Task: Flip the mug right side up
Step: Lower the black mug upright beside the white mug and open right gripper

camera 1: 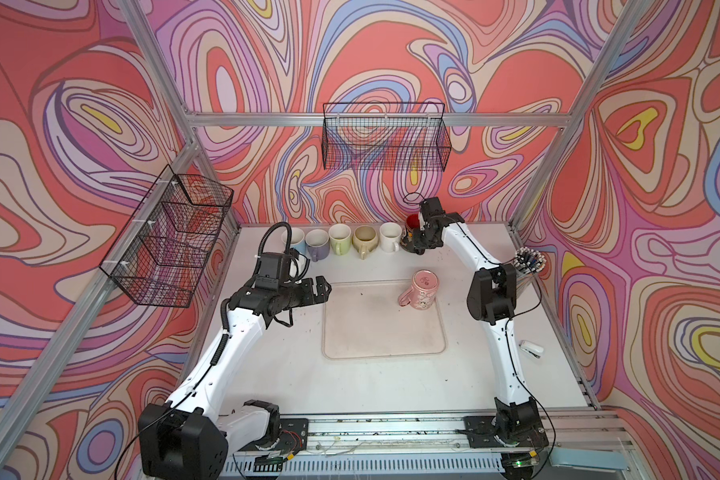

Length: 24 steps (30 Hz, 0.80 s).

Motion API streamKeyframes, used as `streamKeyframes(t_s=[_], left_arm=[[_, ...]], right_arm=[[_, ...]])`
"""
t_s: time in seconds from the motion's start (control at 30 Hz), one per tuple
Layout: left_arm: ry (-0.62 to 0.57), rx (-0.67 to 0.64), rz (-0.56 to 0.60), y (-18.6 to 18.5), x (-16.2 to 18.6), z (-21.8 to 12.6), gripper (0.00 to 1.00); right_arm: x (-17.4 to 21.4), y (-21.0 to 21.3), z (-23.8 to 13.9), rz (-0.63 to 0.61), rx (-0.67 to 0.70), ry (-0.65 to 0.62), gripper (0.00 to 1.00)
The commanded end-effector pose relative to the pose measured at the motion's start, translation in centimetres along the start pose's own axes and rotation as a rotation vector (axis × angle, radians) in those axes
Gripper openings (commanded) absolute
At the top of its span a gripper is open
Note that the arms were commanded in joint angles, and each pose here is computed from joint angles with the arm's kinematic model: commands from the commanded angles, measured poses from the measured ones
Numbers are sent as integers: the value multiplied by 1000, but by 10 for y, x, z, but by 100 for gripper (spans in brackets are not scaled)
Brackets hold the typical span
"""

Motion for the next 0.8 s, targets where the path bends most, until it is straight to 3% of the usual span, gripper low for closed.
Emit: streamKeyframes(t_s=[0.0, 0.47, 0.77], left_arm=[[8, -15, 19, 2, 2, -3, 100], [4, 18, 37, -3, 4, -7, 100], [-3, 58, 57, -9, 5, -11, 98]], right_arm=[[-24, 11, -11, 12, -52, -110, 5], [-29, 12, -36, 14, -64, -133, 30], [-38, 10, -76, 10, -52, -183, 38]])
Point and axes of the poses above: each gripper's point midway between its finger pads, its own z axis out along the fingers, its own y axis along the line the jaws close on, x = y × z, the point moved 4 cm from there along -z, back along the fingers, and after that the axes turned 6 degrees about -z, right-handed, at the moved point
